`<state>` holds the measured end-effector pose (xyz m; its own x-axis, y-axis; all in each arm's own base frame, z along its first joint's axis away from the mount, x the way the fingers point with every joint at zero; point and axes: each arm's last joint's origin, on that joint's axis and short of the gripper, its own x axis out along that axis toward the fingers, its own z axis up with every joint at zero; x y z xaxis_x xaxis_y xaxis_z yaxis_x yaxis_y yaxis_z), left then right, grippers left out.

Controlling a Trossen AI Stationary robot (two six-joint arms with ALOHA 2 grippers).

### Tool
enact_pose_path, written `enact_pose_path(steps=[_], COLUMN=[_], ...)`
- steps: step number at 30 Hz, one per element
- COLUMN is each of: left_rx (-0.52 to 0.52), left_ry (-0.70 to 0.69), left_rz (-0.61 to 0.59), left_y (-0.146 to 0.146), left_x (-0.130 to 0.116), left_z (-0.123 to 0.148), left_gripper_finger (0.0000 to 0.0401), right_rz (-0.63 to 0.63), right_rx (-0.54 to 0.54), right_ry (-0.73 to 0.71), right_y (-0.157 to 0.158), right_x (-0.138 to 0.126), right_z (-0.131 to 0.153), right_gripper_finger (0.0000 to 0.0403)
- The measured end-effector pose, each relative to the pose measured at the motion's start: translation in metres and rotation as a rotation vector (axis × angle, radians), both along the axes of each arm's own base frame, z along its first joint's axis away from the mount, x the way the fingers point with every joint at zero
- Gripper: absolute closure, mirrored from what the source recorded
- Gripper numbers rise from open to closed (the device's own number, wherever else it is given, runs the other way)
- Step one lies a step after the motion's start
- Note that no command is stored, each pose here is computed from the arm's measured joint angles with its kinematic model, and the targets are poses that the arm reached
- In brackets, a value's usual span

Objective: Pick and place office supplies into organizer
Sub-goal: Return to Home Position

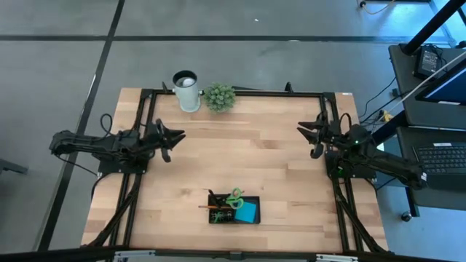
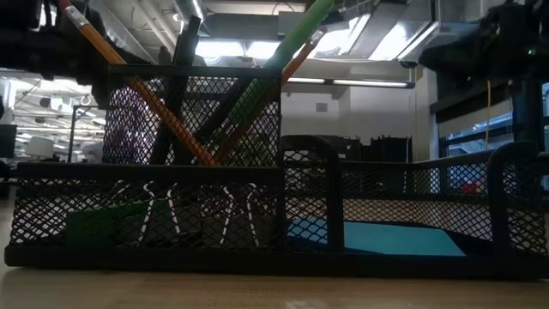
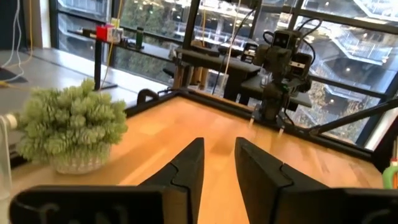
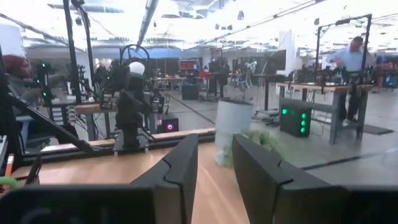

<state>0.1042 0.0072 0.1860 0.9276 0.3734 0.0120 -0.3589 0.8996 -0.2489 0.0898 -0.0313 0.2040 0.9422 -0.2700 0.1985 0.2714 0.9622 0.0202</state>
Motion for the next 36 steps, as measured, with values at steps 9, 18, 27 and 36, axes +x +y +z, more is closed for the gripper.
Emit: enact_pose_path(steps=[9,18,27,36], left_rx=[-0.022,-0.024,0.005,0.04], left_ry=[0.012,0.053,0.165,0.211], left_rz=[0.0,0.001,0.001,0.039], left_y=[0.0,0.0,0.0,0.001], left_x=[0.001,0.001,0.0,-0.002], left_z=[-0.007,-0.011,-0.021,-0.024], left_gripper_finger=[0.0346,0.0351,0.0353,0.0364], right_rz=[0.003,0.002,0.01,0.01], right_rx=[-0.003,0.03,0.163,0.19], right_ry=[-0.051,0.051,0.168,0.181], right_y=[-0.001,-0.002,-0.002,-0.002], right_x=[0.003,0.005,0.006,0.006], right_z=[-0.014,-0.024,-0.038,-0.04], right_gripper_finger=[0.0299,0.0299,0.0299,0.0299])
